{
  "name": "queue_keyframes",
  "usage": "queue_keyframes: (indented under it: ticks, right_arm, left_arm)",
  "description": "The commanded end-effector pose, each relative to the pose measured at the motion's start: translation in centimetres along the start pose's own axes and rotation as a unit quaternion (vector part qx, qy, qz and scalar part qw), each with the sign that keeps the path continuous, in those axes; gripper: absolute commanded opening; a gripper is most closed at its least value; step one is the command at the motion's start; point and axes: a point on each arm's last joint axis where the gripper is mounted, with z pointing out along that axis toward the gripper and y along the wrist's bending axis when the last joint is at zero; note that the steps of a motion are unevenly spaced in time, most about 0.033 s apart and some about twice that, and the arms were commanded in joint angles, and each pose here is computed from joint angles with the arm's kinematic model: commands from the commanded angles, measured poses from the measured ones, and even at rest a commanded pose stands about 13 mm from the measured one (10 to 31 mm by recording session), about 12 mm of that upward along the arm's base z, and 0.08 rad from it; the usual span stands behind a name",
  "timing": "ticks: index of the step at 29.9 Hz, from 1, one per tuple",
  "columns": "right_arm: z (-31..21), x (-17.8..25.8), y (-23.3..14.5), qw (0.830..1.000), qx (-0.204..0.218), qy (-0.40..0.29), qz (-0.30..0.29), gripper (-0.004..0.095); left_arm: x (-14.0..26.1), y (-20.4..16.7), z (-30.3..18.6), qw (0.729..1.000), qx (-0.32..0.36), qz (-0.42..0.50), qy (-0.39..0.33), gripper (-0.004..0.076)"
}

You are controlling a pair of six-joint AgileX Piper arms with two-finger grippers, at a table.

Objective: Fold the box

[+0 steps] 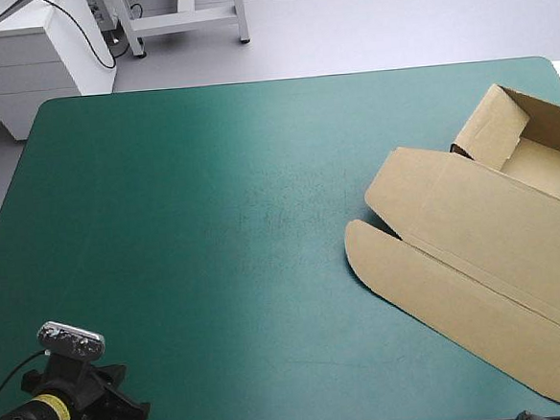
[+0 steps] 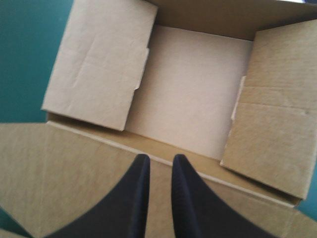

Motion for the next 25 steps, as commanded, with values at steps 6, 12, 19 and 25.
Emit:
queue_keyframes:
  ticks: [6,12,19,25]
  right_arm:
    - [-4.7,7.9,7.0,0.987,-0.085,0.002,-0.140,0.0027]
    - [-5.3,14.3,8.4,0.969,-0.127,0.006,-0.212,0.0027]
    - [-4.5,20.3,6.4,0.965,-0.125,0.001,-0.230,0.0025]
    - [-2.2,25.1,4.5,0.965,-0.118,-0.013,-0.236,0.0025]
  left_arm:
    - [-0.9,0.0,-0.4,1.000,0.002,-0.004,-0.031,-0.0008]
    - [-0.9,-0.1,-0.4,1.000,0.003,-0.002,-0.031,-0.0008]
    - [-0.9,-0.1,-0.4,1.000,0.003,-0.002,-0.031,-0.0008]
    - [-0.9,-0.1,-0.4,1.000,0.003,-0.002,-0.031,-0.0008]
